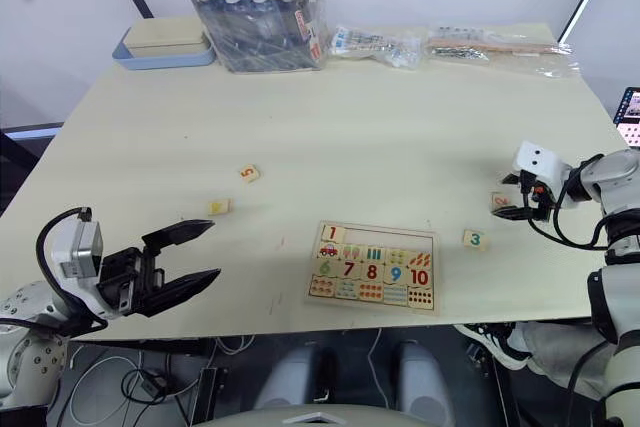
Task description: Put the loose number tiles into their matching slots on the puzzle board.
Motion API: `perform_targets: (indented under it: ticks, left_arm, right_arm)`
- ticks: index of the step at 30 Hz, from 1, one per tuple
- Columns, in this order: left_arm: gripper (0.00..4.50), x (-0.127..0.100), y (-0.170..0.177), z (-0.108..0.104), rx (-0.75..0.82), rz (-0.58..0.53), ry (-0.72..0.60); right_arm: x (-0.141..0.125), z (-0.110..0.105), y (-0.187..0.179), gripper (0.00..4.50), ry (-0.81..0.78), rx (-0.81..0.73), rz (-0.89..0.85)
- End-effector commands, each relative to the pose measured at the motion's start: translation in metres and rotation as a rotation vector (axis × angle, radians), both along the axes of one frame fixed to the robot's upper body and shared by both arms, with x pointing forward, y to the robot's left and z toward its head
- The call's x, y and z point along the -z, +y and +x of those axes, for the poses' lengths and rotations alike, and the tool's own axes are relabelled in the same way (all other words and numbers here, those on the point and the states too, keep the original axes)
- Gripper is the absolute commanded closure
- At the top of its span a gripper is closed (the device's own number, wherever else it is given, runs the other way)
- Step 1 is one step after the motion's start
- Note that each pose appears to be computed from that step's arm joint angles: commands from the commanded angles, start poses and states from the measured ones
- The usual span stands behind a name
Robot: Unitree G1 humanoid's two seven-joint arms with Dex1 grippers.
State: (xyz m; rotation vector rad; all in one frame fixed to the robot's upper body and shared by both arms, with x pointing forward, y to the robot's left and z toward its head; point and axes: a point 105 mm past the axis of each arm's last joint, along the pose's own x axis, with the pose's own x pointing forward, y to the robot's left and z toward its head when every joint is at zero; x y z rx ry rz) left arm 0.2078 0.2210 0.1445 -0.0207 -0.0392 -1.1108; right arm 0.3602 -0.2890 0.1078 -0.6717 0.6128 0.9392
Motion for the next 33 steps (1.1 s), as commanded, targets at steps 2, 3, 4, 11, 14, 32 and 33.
perform_targets:
  ticks: [2,3,4,11,14,32,33]
  left_arm:
    - [0.00,-0.010,-0.008,-0.001,0.012,0.007,-0.036]
    - [0.00,-0.011,-0.009,-0.001,0.011,0.007,-0.036]
    - [0.00,-0.012,-0.010,-0.001,0.010,0.007,-0.037]
    - [0.00,-0.014,-0.016,0.003,0.007,0.002,-0.041]
    - [0.00,-0.014,-0.017,0.004,0.007,0.000,-0.040]
    - [0.00,-0.012,-0.020,0.009,0.019,-0.004,-0.041]
    - [0.00,-0.012,-0.020,0.009,0.018,-0.004,-0.040]
  right_arm:
    - [0.005,-0.003,-0.005,1.65,0.000,0.015,-0.004]
    - [0.006,-0.003,-0.005,1.65,-0.001,0.020,0.003]
    - [0.008,-0.004,-0.006,1.65,-0.001,0.023,0.012]
    - [0.015,-0.009,-0.007,1.65,0.000,0.080,0.099]
    - [0.022,-0.014,-0.009,1.65,0.015,0.086,0.108]
    - [0.018,-0.016,-0.013,3.12,-0.025,0.126,0.149]
    - [0.016,-0.016,-0.014,3.12,-0.035,0.143,0.165]
